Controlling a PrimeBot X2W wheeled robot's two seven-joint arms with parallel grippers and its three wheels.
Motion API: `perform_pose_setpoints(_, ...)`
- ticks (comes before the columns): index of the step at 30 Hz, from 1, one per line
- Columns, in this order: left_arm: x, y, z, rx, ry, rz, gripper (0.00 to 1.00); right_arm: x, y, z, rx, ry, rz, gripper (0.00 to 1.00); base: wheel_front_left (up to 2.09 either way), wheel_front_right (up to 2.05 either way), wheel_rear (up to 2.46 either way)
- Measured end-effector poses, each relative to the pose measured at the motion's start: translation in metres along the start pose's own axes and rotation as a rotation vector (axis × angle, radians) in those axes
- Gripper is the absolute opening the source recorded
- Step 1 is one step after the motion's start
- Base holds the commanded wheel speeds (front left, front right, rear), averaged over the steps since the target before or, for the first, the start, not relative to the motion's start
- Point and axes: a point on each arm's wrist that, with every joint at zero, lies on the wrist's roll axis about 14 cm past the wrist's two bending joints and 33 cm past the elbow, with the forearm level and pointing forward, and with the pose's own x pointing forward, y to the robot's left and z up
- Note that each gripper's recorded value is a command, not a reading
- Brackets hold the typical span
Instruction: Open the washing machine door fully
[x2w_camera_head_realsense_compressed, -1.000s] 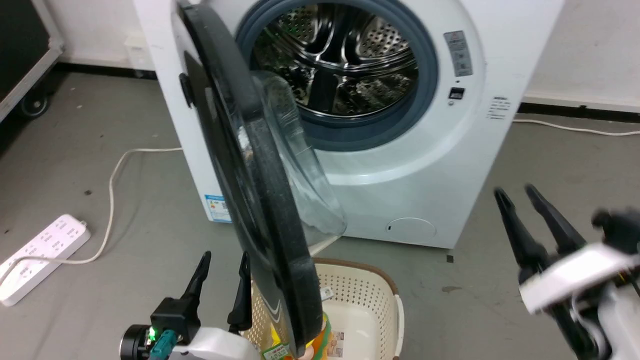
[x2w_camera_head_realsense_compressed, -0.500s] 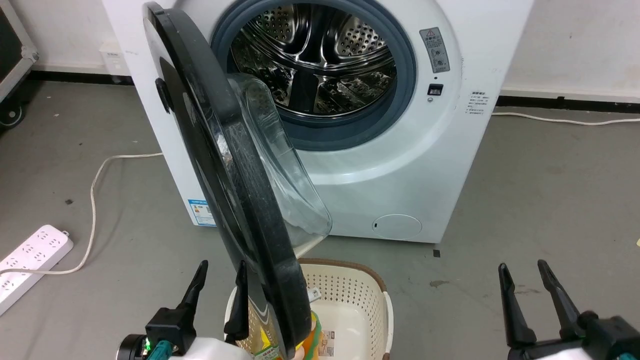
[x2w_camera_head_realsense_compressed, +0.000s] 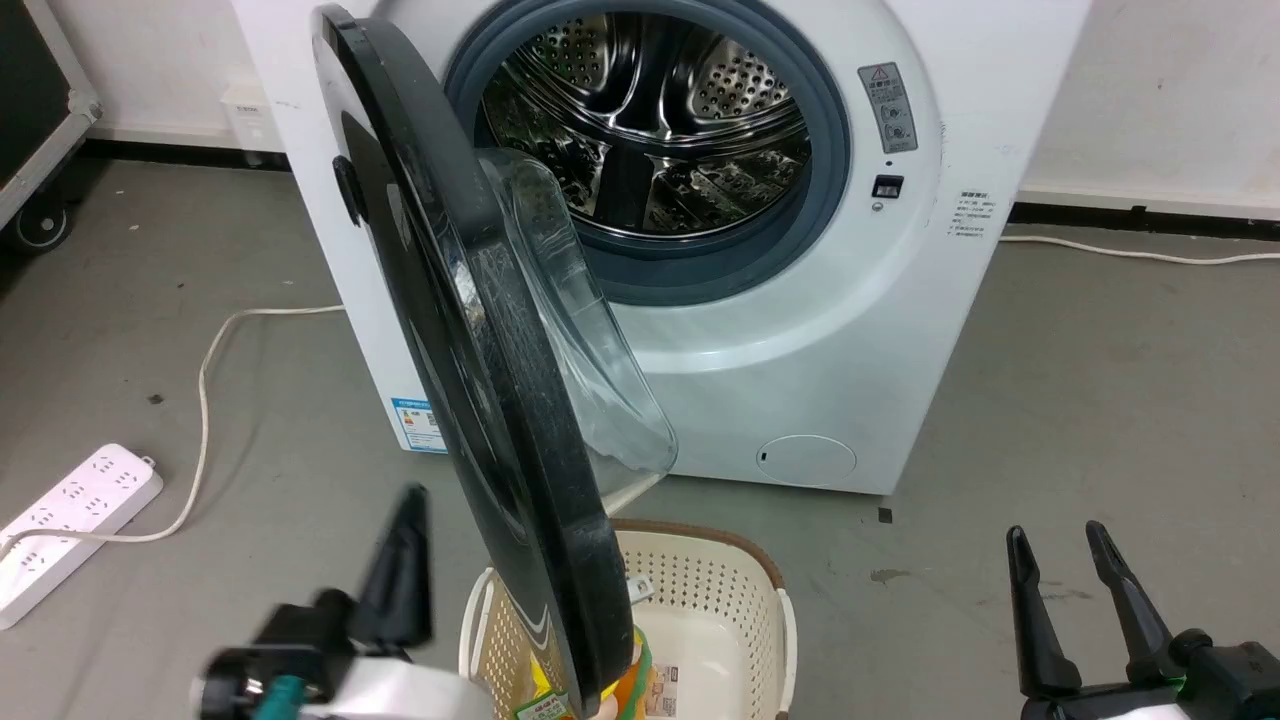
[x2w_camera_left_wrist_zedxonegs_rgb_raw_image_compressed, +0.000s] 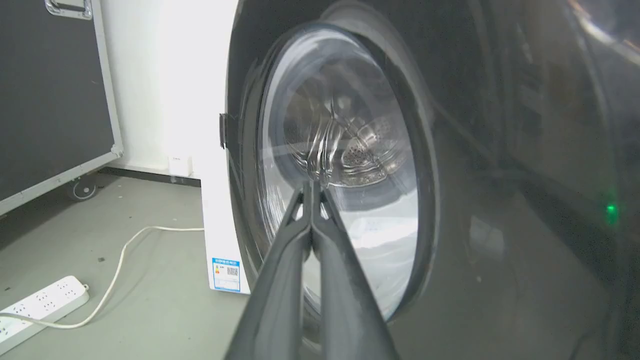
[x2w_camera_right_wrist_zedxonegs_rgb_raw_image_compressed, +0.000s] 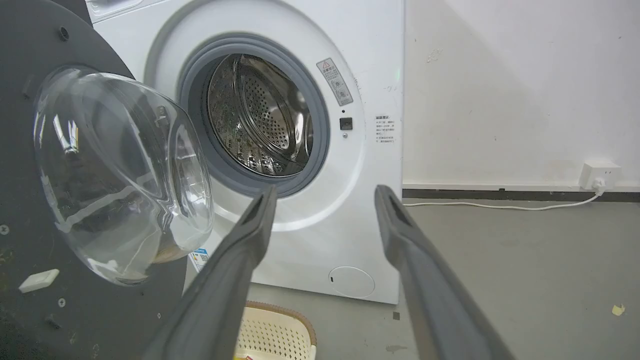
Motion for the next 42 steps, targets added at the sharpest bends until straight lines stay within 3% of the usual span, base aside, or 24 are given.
perform_pose_setpoints(8, 0.017, 0.007, 0.091, -0.001, -0.286, 0.053, 0.00, 0.001, 0.002, 0.001, 0.011, -0.003, 0.005, 1.00, 0.00, 0.00, 0.00)
perform_pose_setpoints(16, 0.020, -0.026, 0.156, -0.058, -0.494, -0.062, 0.00, 0.000, 0.002, -0.002, 0.012, 0.004, 0.003, 1.00, 0.00, 0.00, 0.00)
perform_pose_setpoints(24, 0.015, -0.098, 0.127, -0.118, -0.364, -0.318, 0.00, 0.001, -0.001, -0.007, 0.015, 0.020, -0.007, 1.00, 0.00, 0.00, 0.00)
perform_pose_setpoints(29, 0.002, -0.130, 0.079, -0.138, -0.166, -0.426, 0.00, 0.001, -0.003, -0.010, 0.015, 0.029, -0.011, 1.00, 0.00, 0.00, 0.00)
perform_pose_setpoints(36, -0.020, -0.137, 0.004, -0.145, 0.130, -0.432, 0.00, 0.003, -0.004, -0.011, 0.014, 0.031, -0.013, 1.00, 0.00, 0.00, 0.00)
perform_pose_setpoints(42, -0.023, -0.119, -0.026, -0.128, 0.226, -0.353, 0.00, 0.005, 0.001, -0.015, 0.020, 0.042, 0.004, 1.00, 0.00, 0.00, 0.00)
